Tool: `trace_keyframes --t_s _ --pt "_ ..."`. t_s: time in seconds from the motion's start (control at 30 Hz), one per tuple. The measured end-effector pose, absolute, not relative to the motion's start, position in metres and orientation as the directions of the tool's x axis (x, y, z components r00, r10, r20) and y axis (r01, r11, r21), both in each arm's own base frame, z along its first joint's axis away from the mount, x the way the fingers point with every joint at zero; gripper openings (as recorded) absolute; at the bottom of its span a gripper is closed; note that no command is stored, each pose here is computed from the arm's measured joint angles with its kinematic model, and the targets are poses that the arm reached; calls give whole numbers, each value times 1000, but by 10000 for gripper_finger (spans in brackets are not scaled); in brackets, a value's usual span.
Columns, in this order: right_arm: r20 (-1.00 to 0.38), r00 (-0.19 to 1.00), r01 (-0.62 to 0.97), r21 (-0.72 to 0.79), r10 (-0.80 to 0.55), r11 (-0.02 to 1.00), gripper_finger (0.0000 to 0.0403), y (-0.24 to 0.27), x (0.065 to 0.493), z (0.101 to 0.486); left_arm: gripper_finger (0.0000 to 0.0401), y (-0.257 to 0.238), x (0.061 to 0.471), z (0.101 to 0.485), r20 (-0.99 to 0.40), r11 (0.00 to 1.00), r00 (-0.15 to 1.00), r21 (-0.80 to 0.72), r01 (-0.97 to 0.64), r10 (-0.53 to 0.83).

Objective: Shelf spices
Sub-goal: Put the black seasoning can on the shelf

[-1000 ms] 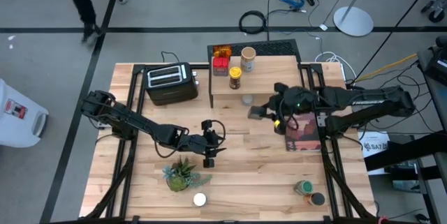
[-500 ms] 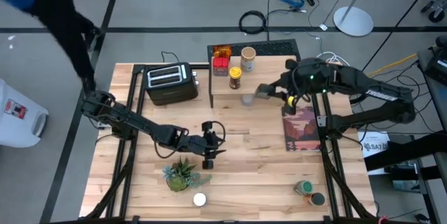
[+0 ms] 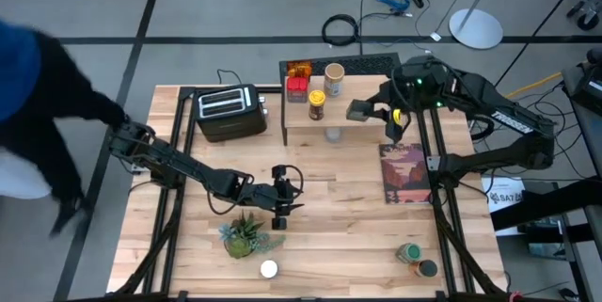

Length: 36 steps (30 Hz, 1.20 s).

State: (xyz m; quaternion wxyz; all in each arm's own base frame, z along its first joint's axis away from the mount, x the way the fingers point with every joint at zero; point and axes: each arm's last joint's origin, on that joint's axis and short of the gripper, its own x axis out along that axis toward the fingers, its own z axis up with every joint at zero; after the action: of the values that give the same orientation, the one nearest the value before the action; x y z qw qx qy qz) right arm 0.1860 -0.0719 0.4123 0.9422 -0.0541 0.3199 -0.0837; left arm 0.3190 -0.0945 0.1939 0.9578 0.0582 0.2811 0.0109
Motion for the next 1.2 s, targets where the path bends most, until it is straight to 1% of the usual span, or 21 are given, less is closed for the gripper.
trace_keyframes --t_s 0.37,0.77,0.93,1.2 --pt "-605 777 102 -155 -176 983 119 -112 193 417 181 -95 319 193 -543 993 838 119 15 53" --pt "-632 756 102 -140 -168 985 120 -163 186 423 181 -95 318 193 -546 993 836 118 19 49" --pt "-667 727 115 -114 -162 987 120 -188 181 416 181 -95 319 193 -546 992 837 121 20 50" --pt "-700 704 111 -66 -125 992 120 -225 174 395 181 -93 319 193 -545 989 837 146 32 53"
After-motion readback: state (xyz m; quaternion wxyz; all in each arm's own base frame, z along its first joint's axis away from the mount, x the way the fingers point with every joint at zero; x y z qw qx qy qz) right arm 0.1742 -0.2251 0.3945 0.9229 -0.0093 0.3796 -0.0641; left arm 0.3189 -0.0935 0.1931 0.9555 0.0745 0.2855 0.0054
